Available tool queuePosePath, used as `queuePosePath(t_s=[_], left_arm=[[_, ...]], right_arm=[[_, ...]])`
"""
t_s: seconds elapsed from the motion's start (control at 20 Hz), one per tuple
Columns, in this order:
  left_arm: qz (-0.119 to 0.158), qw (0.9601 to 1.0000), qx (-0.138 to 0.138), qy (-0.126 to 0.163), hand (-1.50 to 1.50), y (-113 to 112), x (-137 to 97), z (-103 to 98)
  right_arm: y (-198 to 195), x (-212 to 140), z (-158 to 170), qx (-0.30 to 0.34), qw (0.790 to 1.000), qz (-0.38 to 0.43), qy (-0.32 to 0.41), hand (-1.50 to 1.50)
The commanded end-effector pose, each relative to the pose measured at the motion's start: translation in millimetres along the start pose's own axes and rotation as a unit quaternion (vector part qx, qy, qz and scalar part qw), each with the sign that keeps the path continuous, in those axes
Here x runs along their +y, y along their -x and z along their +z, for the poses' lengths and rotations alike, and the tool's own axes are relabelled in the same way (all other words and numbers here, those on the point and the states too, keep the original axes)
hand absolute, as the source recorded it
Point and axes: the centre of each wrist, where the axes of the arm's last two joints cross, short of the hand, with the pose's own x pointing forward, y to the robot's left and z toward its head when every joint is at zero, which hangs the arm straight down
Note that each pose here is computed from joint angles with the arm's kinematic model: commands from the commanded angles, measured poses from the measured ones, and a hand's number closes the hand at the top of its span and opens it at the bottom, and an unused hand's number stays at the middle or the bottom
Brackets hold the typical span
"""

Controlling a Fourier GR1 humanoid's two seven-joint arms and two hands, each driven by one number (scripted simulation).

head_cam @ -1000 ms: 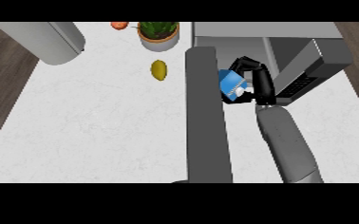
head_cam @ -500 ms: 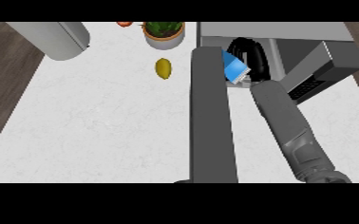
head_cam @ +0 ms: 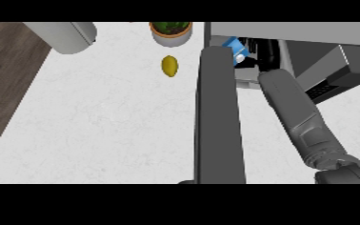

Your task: Pick up the milk, place it into the microwave and close the microwave

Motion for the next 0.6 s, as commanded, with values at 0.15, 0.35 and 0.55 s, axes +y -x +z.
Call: queuePosePath(t_s=[0.15,0.35,0.55], left_arm=[[0.004,0.9999,0.004,0.013,-1.5,3.3,-4.8,-9.5],[0.002,0.9999,0.01,0.011,-1.5,5.9,-0.7,-8.7],[0.002,0.9998,-0.005,0.017,-1.5,5.7,-7.9,-22.7]], right_arm=[[10.1,-29.3,-14.0,-0.035,0.994,0.094,0.047,1.5],[28.8,-41.3,-4.1,-0.039,0.988,0.139,0.049,1.5],[32.4,-48.9,-6.5,0.009,0.983,0.174,0.057,1.5]])
